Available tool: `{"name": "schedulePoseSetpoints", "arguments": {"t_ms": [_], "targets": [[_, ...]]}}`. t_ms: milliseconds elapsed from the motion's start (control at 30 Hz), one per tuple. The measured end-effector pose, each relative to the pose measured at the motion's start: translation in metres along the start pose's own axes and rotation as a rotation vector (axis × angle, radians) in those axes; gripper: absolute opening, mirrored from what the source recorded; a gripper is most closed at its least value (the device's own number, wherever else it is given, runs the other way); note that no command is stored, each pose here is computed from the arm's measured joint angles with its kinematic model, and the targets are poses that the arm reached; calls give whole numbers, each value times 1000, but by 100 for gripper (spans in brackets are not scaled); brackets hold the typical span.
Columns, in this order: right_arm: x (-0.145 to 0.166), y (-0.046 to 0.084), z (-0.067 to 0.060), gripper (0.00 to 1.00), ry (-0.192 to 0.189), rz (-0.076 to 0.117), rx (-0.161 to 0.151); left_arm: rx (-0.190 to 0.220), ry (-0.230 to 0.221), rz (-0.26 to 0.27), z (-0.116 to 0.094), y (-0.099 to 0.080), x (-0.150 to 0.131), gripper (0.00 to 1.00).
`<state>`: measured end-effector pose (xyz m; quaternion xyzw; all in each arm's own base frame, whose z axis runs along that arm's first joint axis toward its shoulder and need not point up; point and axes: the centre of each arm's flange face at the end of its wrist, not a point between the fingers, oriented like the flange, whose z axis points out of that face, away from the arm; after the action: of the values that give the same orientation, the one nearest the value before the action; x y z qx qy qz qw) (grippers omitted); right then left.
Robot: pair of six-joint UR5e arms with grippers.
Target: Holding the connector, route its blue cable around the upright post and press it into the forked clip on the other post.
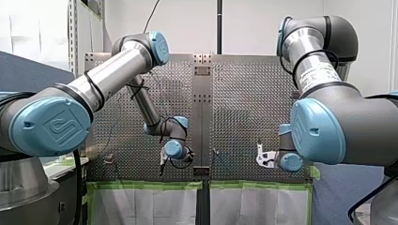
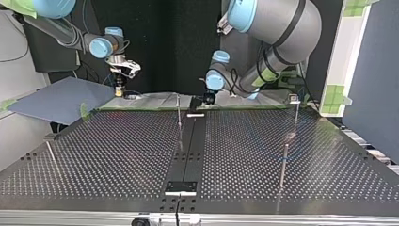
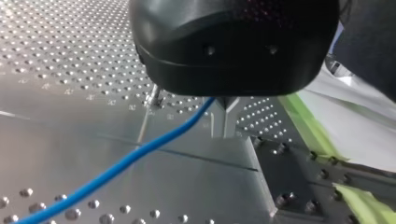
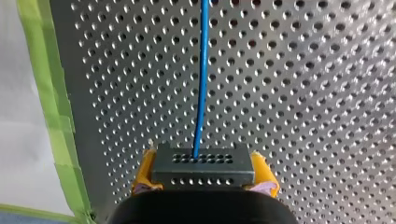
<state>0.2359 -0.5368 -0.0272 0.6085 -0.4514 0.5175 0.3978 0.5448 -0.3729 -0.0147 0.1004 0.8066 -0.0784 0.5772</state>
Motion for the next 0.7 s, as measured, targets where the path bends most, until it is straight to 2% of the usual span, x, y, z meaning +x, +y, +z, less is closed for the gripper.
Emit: {"name": "schedulePoseSetpoints", "arguments": {"t_ms": [267, 700], "targets": [[1, 10, 4, 56, 4, 7, -22, -2, -2, -14, 6, 6, -7, 0], [2, 14, 7, 56, 10, 8, -29, -17, -14, -20, 12, 11, -14, 0]]}}
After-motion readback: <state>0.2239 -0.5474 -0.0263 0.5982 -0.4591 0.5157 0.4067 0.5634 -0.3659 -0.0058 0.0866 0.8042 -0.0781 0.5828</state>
